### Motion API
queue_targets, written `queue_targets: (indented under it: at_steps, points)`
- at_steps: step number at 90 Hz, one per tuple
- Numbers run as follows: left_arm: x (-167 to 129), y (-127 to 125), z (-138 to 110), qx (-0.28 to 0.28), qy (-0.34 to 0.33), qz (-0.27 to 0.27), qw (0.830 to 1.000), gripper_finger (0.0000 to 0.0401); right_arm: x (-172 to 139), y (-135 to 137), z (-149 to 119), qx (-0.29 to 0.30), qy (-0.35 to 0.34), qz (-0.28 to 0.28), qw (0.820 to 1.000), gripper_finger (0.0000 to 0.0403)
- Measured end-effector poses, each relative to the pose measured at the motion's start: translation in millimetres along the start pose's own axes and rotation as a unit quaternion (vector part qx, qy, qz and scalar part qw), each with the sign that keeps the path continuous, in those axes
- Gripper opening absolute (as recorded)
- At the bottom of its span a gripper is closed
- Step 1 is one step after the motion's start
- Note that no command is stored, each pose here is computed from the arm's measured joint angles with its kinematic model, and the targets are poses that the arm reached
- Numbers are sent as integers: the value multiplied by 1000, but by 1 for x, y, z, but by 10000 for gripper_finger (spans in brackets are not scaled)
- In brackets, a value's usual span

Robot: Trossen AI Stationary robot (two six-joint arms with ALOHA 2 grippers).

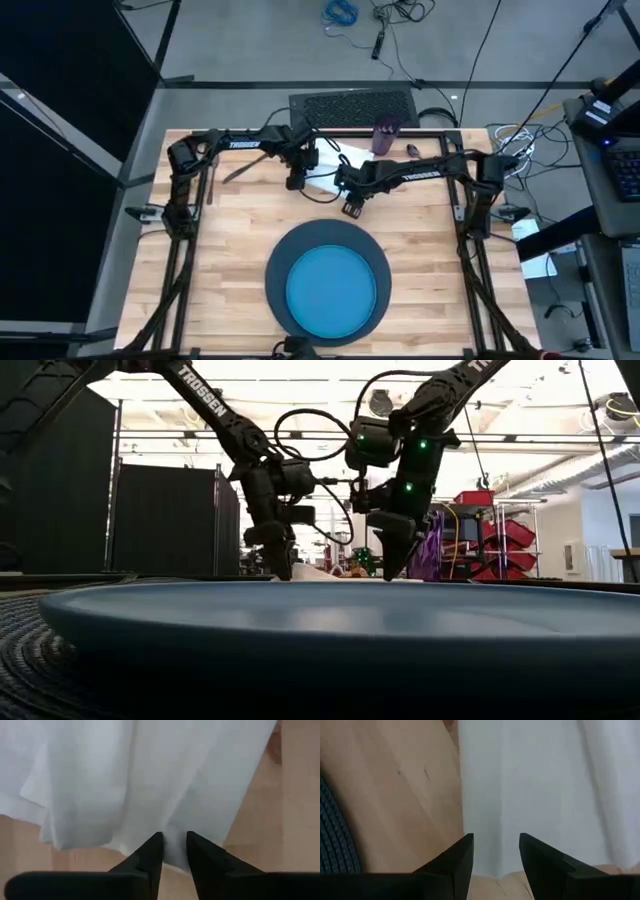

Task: Set table place
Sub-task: Fold the white table napkin

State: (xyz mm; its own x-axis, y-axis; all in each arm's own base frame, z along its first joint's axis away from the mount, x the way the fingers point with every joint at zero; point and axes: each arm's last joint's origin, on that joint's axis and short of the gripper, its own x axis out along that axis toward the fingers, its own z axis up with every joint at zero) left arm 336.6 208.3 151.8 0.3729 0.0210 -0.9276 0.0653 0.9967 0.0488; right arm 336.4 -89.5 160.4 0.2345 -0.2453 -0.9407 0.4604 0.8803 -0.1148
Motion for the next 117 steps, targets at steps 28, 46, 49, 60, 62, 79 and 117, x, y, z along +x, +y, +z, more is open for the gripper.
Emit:
queue_targets:
  at_steps: [28,46,49,60,62,79,117]
  points:
    - [0,0,0,-1,4,5,1000,4,3,-16,2,21,10,10,1000,146]
    - [0,0,0,-1,6,6,1000,3,4,-22,2,27,15,31,999,146]
    - [0,0,-1,-1,6,6,1000,3,4,-22,2,27,15,32,999,146]
    - [0,0,0,-1,6,6,1000,3,4,-20,2,25,16,43,999,145]
    - [0,0,0,-1,6,6,1000,3,4,-19,2,26,16,44,999,144]
    - [0,0,-1,-1,6,6,1000,3,16,-19,-10,26,13,42,999,114]
    - [1,-6,4,8,4,5,1000,0,32,-20,-21,11,-36,21,999,1]
